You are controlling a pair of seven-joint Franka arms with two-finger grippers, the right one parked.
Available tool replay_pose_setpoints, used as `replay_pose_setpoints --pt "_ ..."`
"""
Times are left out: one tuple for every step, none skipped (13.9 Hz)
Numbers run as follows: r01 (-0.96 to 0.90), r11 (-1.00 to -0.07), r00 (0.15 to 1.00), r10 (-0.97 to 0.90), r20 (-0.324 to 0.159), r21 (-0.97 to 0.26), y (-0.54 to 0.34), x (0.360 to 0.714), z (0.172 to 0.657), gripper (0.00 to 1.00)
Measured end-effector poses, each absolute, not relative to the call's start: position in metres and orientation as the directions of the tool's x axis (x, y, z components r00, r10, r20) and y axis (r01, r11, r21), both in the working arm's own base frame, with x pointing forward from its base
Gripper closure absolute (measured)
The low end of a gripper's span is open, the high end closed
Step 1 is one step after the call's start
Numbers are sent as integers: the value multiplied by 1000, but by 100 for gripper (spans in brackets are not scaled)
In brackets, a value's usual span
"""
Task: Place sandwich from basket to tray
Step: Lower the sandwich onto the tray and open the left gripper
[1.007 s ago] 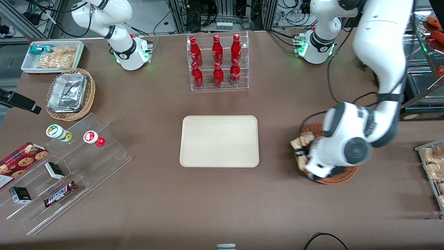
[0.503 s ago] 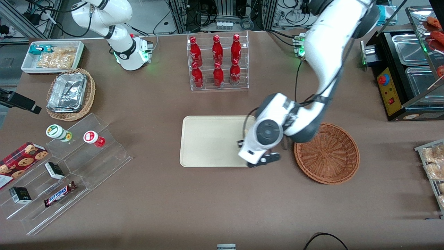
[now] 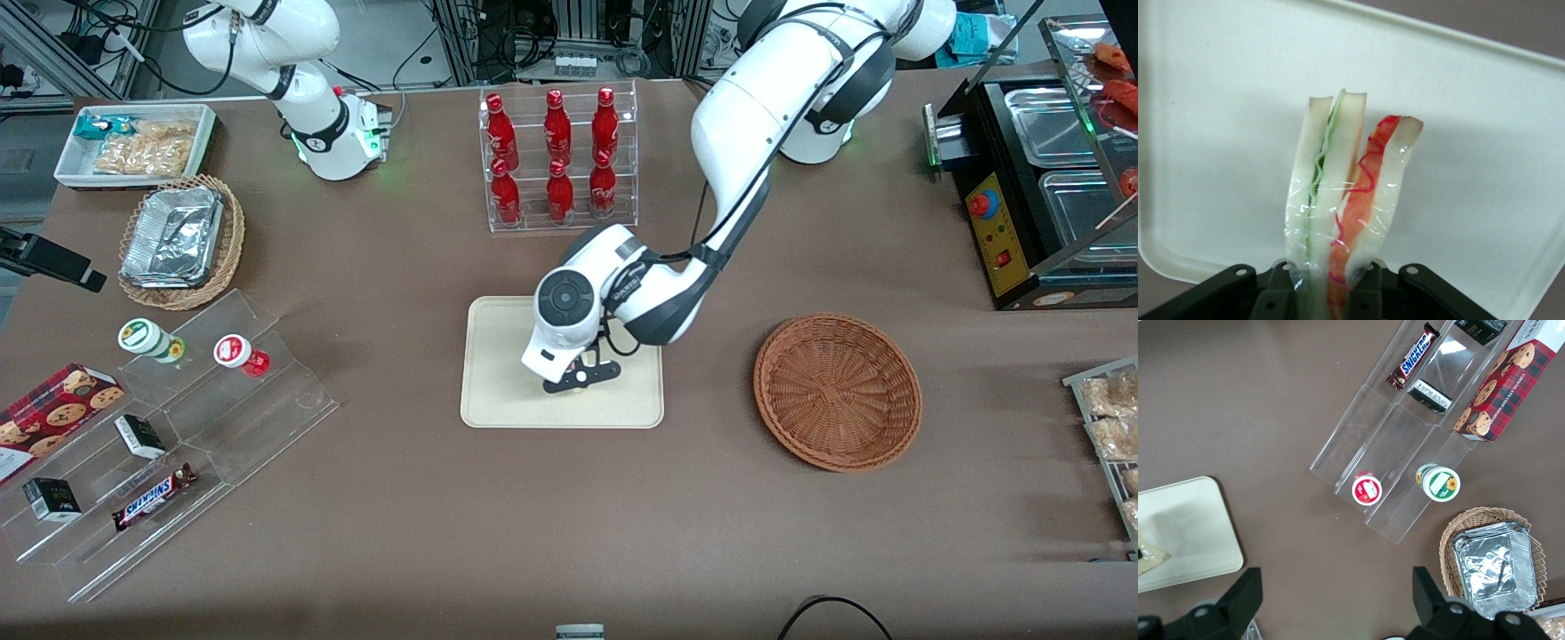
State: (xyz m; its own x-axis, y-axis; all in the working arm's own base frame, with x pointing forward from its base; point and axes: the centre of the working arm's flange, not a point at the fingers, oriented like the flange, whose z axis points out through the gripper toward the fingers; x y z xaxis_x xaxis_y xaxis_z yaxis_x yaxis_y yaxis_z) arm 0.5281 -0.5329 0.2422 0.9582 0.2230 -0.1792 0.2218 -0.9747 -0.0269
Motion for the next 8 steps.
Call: replay_pose_setpoints --pt "223 -974 959 225 -174 -29 -535 526 237 82" --pt "230 -973 959 231 -162 -27 -537 526 230 78" --pt "241 -970 959 241 -148 -22 -537 528 223 78" --pt "253 -967 958 253 -139 -18 -538 529 219 70" --pt "259 -966 957 259 -133 -19 -537 530 217 63" --pt "261 -965 957 261 -128 -19 -537 532 217 52" --pt "263 -965 957 263 -119 -19 -536 534 219 43" --pt "266 -964 958 267 -103 -20 -534 539 222 32"
